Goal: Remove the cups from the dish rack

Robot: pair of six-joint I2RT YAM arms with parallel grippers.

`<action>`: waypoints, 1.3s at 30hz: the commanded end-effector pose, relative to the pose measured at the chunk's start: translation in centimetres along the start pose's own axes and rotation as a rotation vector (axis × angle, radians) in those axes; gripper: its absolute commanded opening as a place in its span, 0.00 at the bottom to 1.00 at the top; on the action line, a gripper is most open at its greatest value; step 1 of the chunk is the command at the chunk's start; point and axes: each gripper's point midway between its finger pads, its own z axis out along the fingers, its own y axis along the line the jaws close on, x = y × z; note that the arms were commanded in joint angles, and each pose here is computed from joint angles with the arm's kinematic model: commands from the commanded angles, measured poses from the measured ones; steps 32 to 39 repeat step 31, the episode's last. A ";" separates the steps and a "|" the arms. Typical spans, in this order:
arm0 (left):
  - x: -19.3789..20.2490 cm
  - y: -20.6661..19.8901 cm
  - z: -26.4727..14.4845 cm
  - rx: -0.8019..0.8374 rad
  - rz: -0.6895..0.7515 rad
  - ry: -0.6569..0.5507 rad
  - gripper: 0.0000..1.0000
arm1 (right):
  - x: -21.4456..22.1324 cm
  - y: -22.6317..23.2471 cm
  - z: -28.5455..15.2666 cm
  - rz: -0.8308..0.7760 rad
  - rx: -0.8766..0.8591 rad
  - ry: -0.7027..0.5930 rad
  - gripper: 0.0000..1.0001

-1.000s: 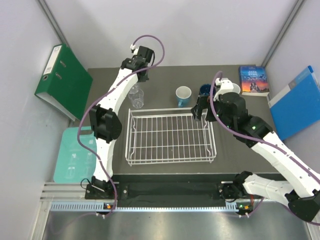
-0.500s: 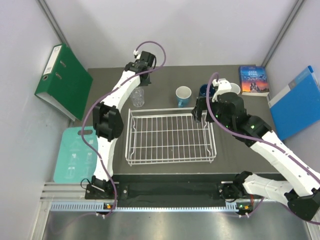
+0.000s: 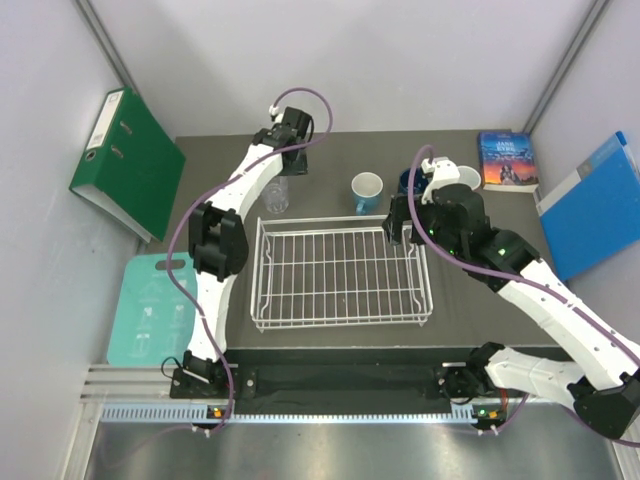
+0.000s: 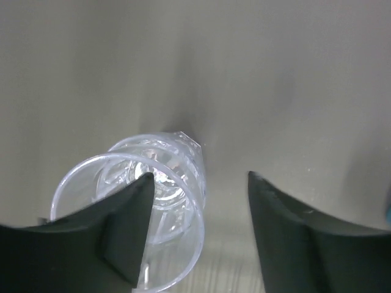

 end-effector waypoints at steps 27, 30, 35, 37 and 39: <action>9.1 4.4 -21.8 0.045 -0.030 -0.343 0.99 | -0.9 -4.5 -2.3 -0.020 0.191 -0.107 1.00; 11.5 6.4 -22.8 0.053 -0.070 -0.321 0.99 | -0.9 -5.3 -2.8 -0.031 0.228 -0.109 1.00; 11.7 7.1 -23.2 0.050 -0.110 -0.327 0.99 | -1.0 -5.6 -3.0 -0.029 0.241 -0.118 1.00; 11.7 7.1 -23.2 0.050 -0.110 -0.327 0.99 | -1.0 -5.6 -3.0 -0.029 0.241 -0.118 1.00; 11.7 7.1 -23.2 0.050 -0.110 -0.327 0.99 | -1.0 -5.6 -3.0 -0.029 0.241 -0.118 1.00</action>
